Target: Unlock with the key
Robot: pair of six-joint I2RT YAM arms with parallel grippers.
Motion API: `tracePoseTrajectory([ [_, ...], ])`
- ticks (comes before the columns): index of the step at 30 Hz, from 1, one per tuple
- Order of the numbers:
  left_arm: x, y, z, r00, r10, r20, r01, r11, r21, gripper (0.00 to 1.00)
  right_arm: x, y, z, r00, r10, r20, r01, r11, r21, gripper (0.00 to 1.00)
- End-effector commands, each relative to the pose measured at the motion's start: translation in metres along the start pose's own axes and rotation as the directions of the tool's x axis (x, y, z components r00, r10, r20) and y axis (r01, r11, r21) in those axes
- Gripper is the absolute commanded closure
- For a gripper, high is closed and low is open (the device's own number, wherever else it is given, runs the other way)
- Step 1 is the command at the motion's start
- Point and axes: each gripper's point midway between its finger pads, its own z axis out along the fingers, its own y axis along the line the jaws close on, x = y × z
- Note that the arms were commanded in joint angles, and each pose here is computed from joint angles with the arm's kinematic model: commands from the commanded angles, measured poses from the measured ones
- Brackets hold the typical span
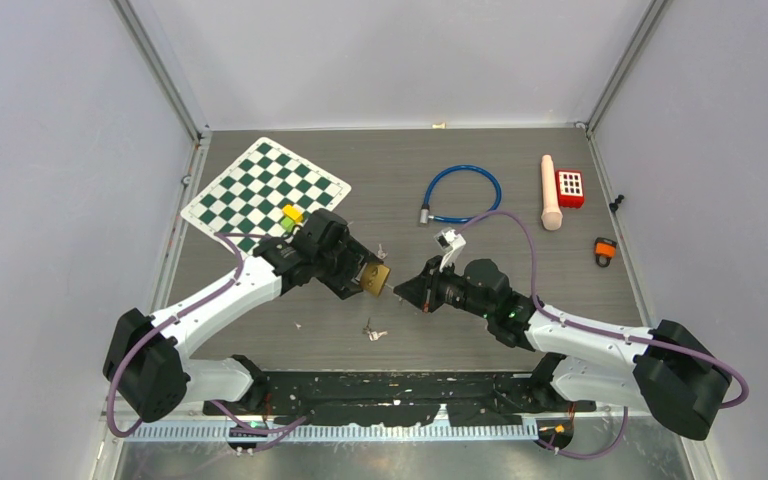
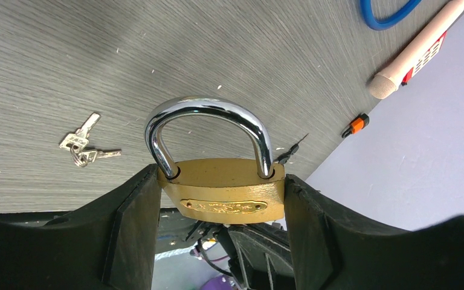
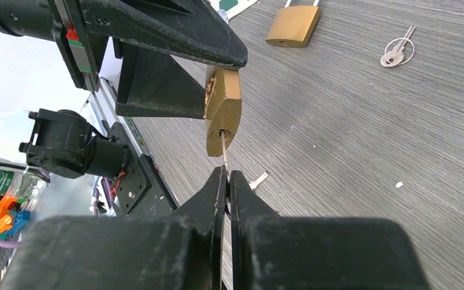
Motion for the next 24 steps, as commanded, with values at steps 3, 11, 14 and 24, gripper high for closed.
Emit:
tracePoseTrajectory([
  [3,0.009,-0.039,-0.020,0.999,0.025,-0.029,-0.020,0.988,0.155,1.00,-0.021,0.011,0.003,0.997,-0.005,0.077,0.007,1.000,-0.028,0.95],
  [11,0.014,-0.041,-0.018,0.999,0.034,-0.034,-0.028,0.988,0.150,1.00,-0.023,0.012,0.006,0.996,-0.016,0.084,0.019,0.999,-0.035,0.95],
  [14,0.019,-0.042,-0.016,0.998,0.038,-0.046,-0.031,0.989,0.143,1.00,-0.025,0.013,0.007,0.995,-0.025,0.100,0.030,0.999,-0.043,0.95],
  [24,0.032,-0.046,-0.012,0.995,0.049,-0.091,-0.035,0.989,0.144,1.00,-0.030,0.011,0.015,0.983,-0.075,0.168,0.085,0.995,-0.051,0.95],
])
